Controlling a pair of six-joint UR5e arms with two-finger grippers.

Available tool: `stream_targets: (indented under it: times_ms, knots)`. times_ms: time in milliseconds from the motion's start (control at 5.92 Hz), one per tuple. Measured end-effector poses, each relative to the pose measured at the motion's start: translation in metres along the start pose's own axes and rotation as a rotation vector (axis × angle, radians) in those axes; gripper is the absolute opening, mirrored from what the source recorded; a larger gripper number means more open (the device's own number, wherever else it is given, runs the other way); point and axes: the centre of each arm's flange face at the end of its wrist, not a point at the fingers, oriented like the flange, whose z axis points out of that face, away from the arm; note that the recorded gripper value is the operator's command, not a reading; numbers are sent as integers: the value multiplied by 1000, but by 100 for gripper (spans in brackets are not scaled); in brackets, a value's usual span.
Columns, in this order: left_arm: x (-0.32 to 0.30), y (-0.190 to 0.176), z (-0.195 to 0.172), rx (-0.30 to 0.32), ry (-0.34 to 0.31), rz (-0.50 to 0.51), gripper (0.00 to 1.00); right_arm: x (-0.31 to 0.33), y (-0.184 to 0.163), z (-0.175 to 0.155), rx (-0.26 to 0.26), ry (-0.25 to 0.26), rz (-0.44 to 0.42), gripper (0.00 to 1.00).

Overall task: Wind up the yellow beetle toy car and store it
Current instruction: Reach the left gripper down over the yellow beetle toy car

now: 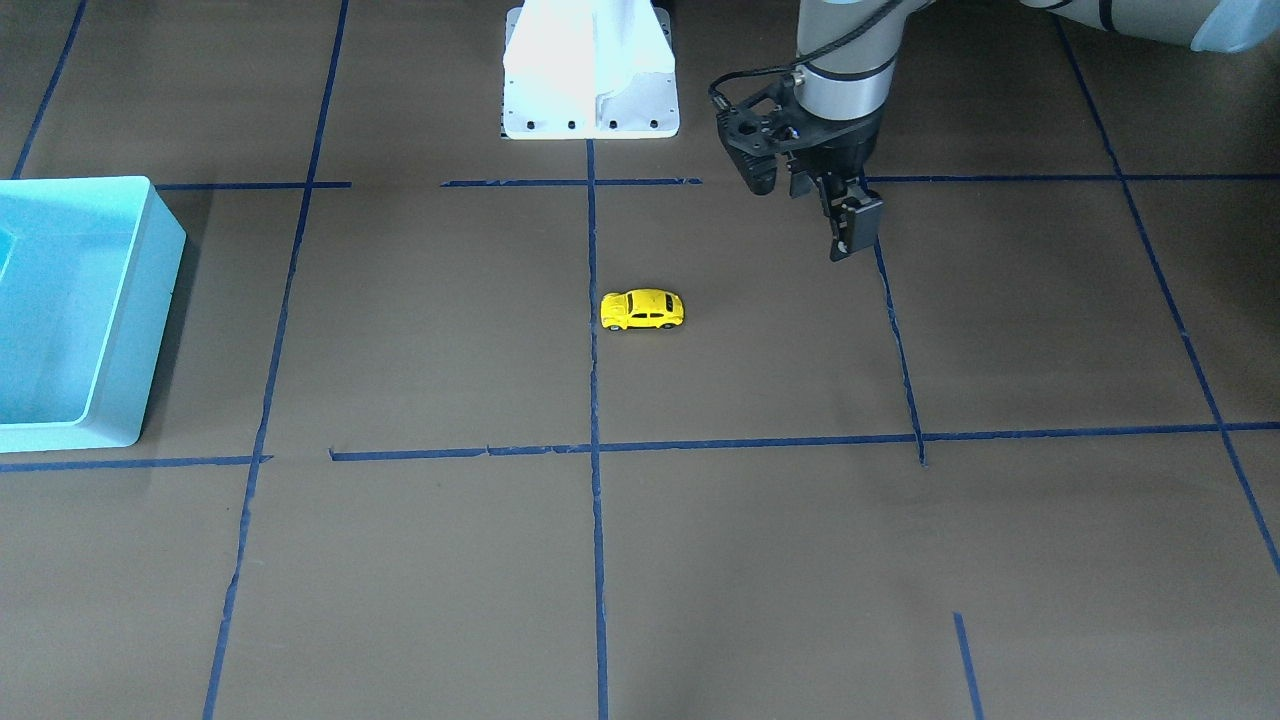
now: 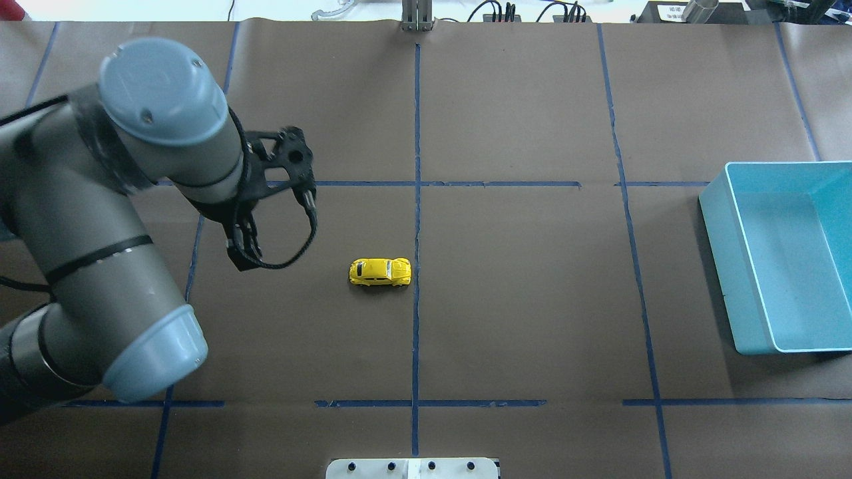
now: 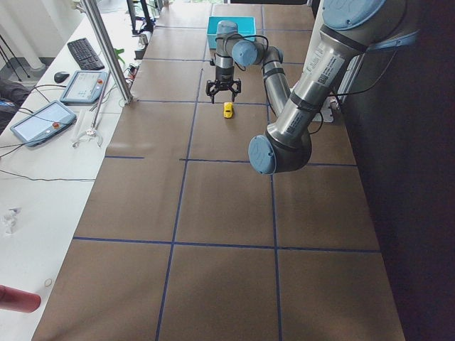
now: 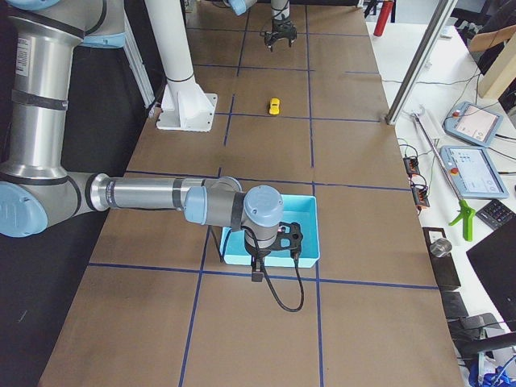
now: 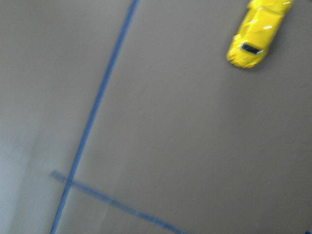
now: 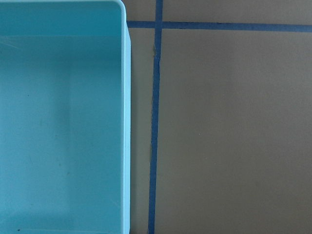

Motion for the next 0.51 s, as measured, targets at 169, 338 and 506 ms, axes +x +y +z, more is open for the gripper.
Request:
stream_targets:
  times_ms: [169,338,506]
  knots:
    - [33,-34,37,72,28,167,100,-1,0,0,1,-2,-1,100]
    - [44,-57,73,132,34,243,100,-1,0,-1,2,-4,-1,100]
    - [46,-70,91,169,31,268,100,-1,0,-1,2,-4,-2,100]
